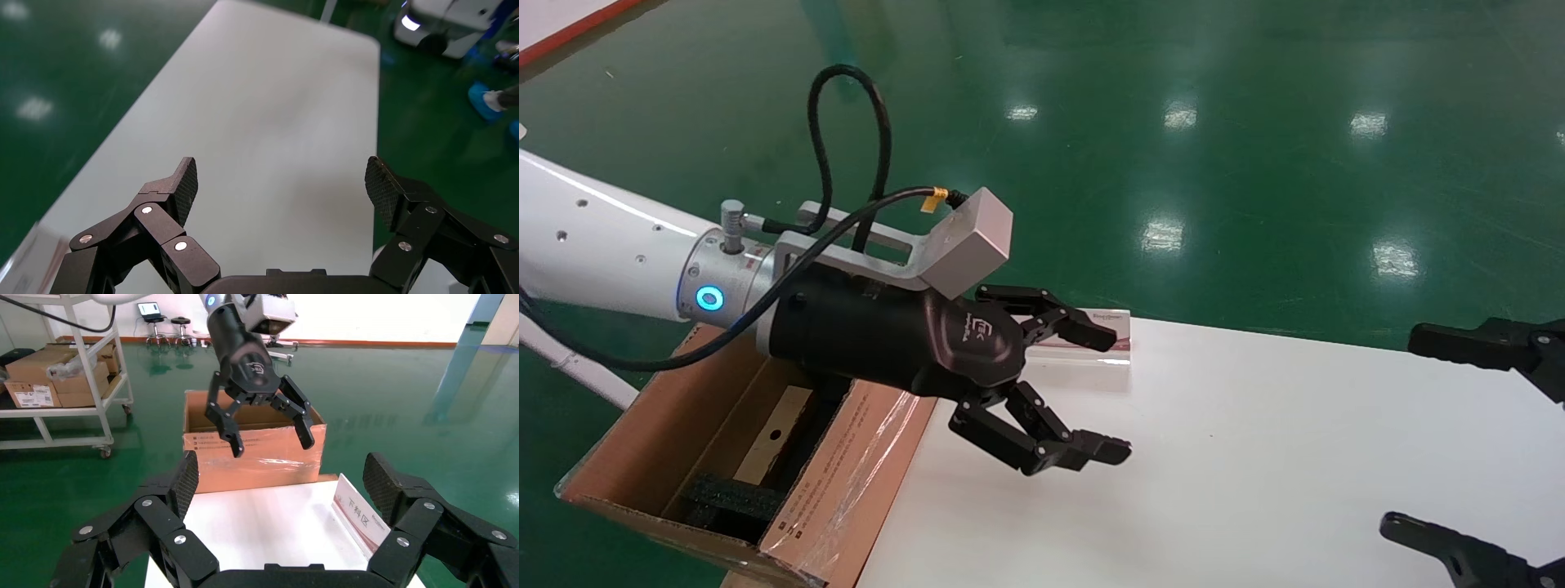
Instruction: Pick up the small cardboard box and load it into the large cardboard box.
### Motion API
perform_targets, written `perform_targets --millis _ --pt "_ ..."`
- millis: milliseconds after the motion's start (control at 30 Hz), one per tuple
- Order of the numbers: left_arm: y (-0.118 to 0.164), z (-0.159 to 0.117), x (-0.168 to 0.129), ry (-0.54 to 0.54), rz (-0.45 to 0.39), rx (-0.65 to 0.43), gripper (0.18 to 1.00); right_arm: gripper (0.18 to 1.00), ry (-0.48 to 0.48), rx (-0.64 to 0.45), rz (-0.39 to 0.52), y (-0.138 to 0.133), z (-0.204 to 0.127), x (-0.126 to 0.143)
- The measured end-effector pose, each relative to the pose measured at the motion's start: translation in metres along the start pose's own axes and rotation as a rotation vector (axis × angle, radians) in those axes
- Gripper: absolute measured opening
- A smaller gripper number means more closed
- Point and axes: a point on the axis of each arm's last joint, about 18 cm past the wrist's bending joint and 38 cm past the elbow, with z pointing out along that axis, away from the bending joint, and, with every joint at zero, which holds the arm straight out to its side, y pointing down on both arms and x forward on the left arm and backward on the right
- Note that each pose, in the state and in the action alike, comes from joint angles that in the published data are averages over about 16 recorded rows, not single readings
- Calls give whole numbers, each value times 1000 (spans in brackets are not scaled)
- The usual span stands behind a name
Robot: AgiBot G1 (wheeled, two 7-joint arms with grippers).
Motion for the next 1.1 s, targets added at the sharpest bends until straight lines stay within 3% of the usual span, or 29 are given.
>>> perform_targets --millis 667,1100 --pt "11 -14 35 44 198 357 1001 1001 0 0 0 0 0 0" --pt "16 -23 43 26 232 424 1001 1001 1 0 0 0 0 0"
